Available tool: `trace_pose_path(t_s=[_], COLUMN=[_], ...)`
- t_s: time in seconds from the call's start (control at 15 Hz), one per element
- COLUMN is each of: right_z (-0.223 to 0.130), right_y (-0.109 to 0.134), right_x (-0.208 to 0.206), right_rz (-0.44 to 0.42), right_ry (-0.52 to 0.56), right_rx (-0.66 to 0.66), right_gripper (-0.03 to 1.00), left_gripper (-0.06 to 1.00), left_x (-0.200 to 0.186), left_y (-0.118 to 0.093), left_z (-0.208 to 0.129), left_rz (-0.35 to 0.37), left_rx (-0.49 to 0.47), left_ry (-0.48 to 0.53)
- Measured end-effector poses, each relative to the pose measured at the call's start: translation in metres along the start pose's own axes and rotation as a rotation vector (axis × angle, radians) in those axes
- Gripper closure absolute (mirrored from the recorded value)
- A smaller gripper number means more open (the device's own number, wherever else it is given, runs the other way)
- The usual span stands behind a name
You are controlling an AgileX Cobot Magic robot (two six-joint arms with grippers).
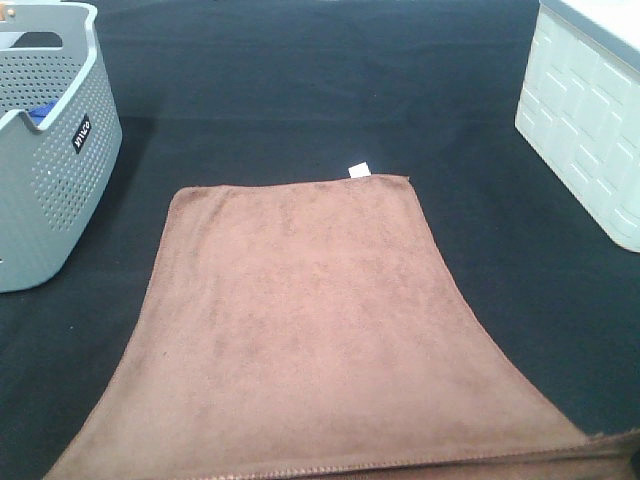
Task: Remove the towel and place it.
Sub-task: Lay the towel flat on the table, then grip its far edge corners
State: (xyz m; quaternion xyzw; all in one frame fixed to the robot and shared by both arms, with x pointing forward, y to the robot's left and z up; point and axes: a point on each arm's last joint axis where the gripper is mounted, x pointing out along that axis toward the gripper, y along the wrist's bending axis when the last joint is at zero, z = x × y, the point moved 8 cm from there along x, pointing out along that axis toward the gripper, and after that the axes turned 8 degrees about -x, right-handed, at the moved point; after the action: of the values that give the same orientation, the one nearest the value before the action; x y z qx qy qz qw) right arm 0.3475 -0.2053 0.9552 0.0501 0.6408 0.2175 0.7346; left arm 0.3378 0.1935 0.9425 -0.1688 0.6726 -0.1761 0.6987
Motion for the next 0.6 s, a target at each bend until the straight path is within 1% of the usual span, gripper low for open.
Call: trace_pose_path(t_s=[0.2,0.4,0.6], right_z=[0.0,0.0,0.004], right_y=[-0.007,-0.012,-0.017], right_x=[0.018,0.036,0.053], right_rz=[-0.009,-0.001,0.013], right_ry=[0.119,0.244,0.324], right_rx=[0.025,0.015,0.012], right_gripper=[0.96,0.96,0.96], left_gripper=[0.94,0.94,0.94], left_x=[0.013,0.028,0.039], left_y=[0.005,0.014,0.02], left_z=[0.003,0.006,0.006], left_rz=[0.029,0.069,0.096], left_rx=[-0.049,-0.107,-0.147], left_ry=[0.094,0.207,0.284])
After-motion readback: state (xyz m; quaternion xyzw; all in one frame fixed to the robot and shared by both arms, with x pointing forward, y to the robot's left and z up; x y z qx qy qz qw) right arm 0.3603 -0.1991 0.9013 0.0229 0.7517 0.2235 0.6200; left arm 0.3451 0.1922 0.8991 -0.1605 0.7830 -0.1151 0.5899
